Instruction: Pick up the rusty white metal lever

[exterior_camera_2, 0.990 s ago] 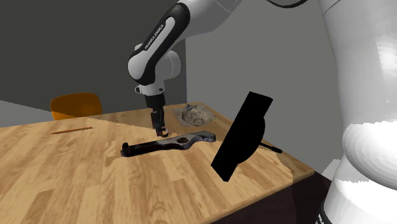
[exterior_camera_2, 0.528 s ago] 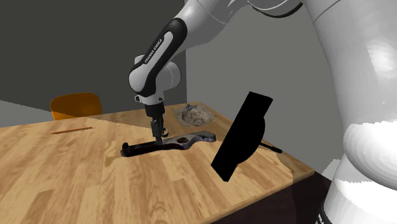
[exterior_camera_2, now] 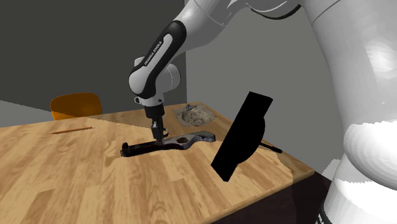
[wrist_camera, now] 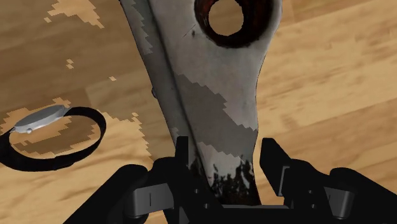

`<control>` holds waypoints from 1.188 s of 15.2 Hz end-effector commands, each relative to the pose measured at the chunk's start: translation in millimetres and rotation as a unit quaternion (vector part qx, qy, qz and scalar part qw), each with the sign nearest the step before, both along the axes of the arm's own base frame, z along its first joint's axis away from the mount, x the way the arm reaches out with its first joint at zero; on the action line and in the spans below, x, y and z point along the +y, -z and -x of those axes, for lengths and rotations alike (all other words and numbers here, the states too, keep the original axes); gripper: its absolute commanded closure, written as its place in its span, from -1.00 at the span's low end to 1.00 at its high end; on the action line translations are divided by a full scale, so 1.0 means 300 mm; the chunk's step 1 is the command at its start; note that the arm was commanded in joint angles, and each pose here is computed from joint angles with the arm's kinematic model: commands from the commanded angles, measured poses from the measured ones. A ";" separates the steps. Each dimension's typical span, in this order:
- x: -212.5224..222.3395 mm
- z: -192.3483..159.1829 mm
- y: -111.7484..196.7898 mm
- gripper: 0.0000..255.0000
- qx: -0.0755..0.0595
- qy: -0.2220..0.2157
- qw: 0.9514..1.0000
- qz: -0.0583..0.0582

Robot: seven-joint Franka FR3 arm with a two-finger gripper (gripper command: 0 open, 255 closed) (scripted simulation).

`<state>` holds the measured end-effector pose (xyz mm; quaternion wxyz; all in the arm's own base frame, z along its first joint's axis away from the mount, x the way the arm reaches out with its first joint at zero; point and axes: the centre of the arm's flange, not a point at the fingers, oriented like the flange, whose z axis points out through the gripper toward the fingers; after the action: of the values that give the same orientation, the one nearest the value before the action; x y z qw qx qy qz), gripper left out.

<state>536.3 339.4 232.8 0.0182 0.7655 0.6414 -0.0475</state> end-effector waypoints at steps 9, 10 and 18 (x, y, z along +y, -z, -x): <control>-0.003 0.002 -0.084 1.00 0.000 0.000 1.000 0.000; -0.003 0.002 -0.102 1.00 0.000 0.000 1.000 0.000; -0.003 0.002 -0.242 1.00 0.000 0.000 1.000 0.000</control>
<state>535.2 338.7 300.5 0.0181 0.7656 0.6412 -0.0481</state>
